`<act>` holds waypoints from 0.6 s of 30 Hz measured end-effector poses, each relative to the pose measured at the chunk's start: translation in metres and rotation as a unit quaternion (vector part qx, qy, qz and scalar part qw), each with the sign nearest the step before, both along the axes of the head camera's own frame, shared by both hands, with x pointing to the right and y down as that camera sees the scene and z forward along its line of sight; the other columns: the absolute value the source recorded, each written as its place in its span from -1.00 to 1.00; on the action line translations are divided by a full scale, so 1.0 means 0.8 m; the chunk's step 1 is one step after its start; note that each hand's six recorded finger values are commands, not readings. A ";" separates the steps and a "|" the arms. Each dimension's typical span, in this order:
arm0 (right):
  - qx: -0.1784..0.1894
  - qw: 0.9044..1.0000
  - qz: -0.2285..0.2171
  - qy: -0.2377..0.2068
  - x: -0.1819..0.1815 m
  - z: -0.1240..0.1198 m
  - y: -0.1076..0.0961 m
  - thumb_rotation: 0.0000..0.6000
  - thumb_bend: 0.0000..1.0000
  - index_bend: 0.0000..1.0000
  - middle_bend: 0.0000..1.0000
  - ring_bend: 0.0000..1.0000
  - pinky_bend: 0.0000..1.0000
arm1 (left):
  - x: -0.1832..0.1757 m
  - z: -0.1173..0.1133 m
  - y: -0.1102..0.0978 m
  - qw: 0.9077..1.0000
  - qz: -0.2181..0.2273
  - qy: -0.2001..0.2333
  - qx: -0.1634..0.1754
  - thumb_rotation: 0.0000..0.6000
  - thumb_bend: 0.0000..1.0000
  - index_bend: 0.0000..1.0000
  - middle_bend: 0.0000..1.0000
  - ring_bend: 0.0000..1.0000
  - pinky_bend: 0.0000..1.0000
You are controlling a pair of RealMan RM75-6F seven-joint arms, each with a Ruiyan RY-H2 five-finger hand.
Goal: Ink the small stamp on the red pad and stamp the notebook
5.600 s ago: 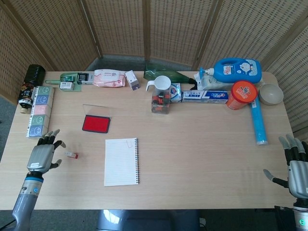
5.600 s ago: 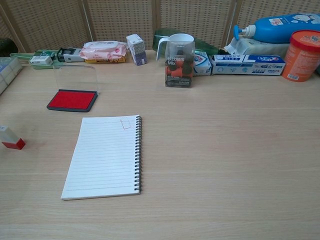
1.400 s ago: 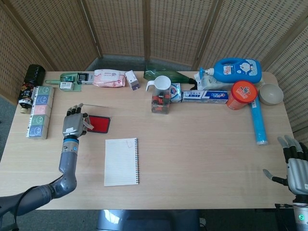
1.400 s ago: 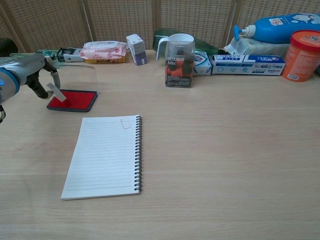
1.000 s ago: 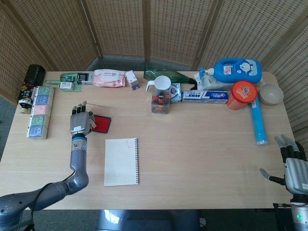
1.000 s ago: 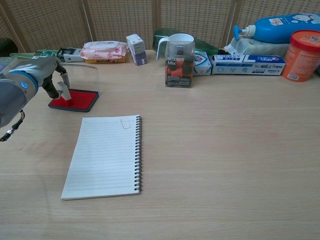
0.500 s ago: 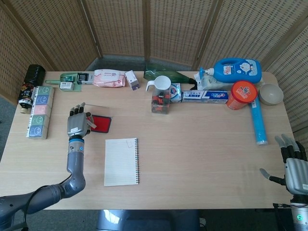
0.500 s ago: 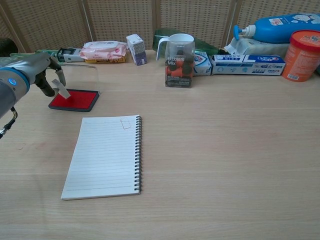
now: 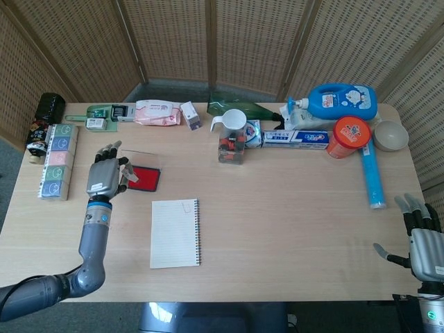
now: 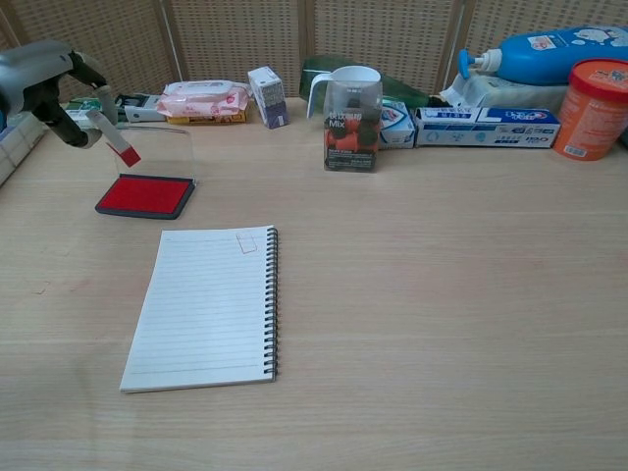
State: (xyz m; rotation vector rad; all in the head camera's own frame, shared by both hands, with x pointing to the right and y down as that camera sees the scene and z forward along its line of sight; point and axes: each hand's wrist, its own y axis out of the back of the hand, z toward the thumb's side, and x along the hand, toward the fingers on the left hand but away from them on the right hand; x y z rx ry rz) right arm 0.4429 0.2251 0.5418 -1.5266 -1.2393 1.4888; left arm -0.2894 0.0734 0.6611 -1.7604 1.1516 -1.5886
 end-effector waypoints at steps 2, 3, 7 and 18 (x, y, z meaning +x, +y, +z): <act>0.000 1.000 0.000 0.000 0.000 -0.001 0.000 0.74 -0.88 -1.00 -1.00 -1.00 -1.00 | 0.009 -0.008 0.006 1.000 0.015 0.009 -0.005 1.00 -0.11 0.28 -1.00 -1.00 -0.93; 0.001 1.000 0.000 0.000 0.000 -0.001 0.000 0.74 -0.88 -1.00 -1.00 -1.00 -1.00 | 0.015 -0.011 0.011 1.000 0.025 0.013 -0.010 1.00 -0.11 0.28 -1.00 -1.00 -0.93; 0.002 1.000 0.002 0.000 0.002 -0.003 0.000 0.74 -0.88 -1.00 -1.00 -1.00 -1.00 | 0.032 -0.009 0.026 0.998 0.058 0.010 -0.028 1.00 -0.12 0.28 -1.00 -1.00 -0.92; 0.000 1.000 0.010 -0.002 0.008 -0.003 -0.003 0.75 -0.88 -1.00 -1.00 -1.00 -1.00 | 0.084 0.026 0.051 0.986 0.158 0.024 -0.044 1.00 -0.12 0.28 -1.00 -1.00 -0.92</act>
